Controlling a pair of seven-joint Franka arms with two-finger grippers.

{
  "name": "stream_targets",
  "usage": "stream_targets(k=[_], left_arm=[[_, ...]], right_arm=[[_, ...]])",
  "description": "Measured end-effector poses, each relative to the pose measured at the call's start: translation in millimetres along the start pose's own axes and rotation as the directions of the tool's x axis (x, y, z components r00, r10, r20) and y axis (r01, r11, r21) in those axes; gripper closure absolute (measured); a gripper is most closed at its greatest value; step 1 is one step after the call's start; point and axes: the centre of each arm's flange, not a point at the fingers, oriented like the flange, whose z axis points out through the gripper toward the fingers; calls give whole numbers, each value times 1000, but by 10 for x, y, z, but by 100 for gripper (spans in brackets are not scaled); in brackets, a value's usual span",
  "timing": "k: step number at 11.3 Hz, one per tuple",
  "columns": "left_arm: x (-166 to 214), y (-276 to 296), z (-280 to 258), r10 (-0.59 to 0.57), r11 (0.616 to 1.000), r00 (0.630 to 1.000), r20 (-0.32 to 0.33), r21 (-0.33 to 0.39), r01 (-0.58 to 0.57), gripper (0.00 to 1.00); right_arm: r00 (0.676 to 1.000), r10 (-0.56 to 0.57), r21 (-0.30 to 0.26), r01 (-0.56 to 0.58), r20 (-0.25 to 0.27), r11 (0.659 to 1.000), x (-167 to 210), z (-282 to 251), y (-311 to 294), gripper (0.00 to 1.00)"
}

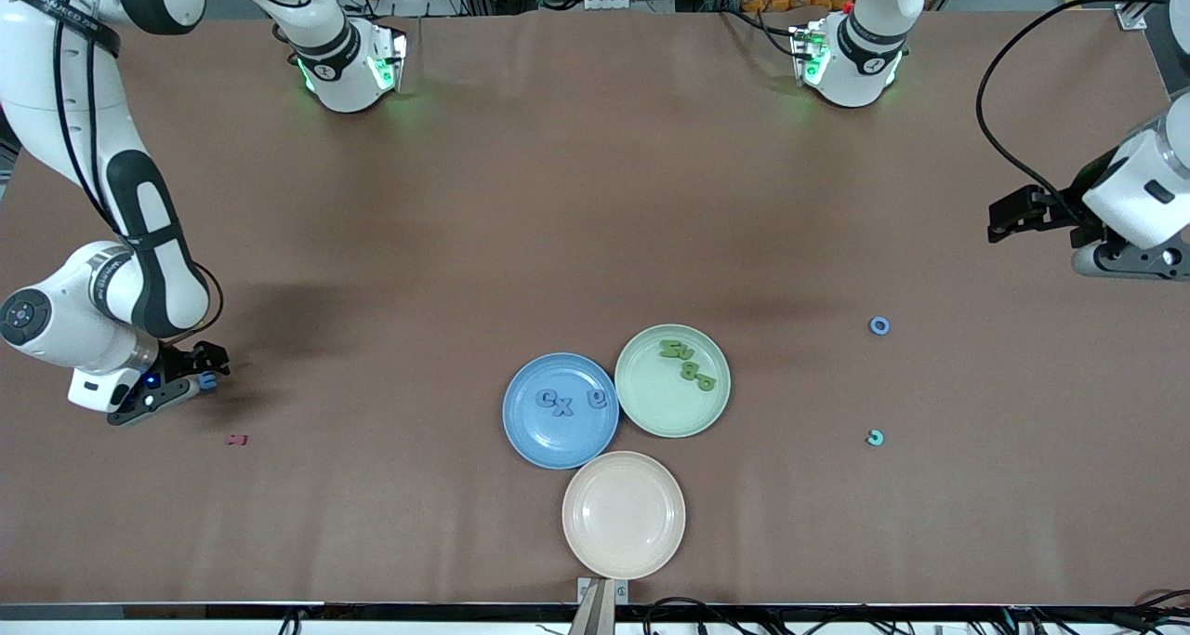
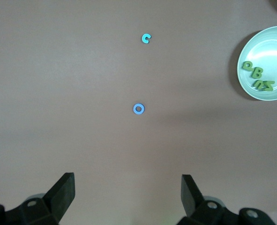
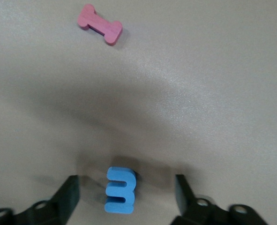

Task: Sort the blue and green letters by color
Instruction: 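Grasp the blue m with the right gripper while the left gripper returns to rest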

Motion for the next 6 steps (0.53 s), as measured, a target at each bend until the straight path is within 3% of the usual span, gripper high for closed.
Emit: stream_targets(k=[4, 5, 6], left_arm=[[-15, 16, -196, 2, 1000, 999, -39, 1, -2, 0], [-13, 16, -211, 2, 1000, 999, -42, 1, -2, 0], [-11, 16, -211, 2, 1000, 999, -42, 1, -2, 0]], right_arm=[[1000, 7, 4, -7, -4, 1000, 10, -30, 13, 62], [1000, 7, 6, -7, -4, 1000, 15, -44, 9, 72], [1000, 7, 7, -7, -4, 1000, 14, -42, 10, 72]])
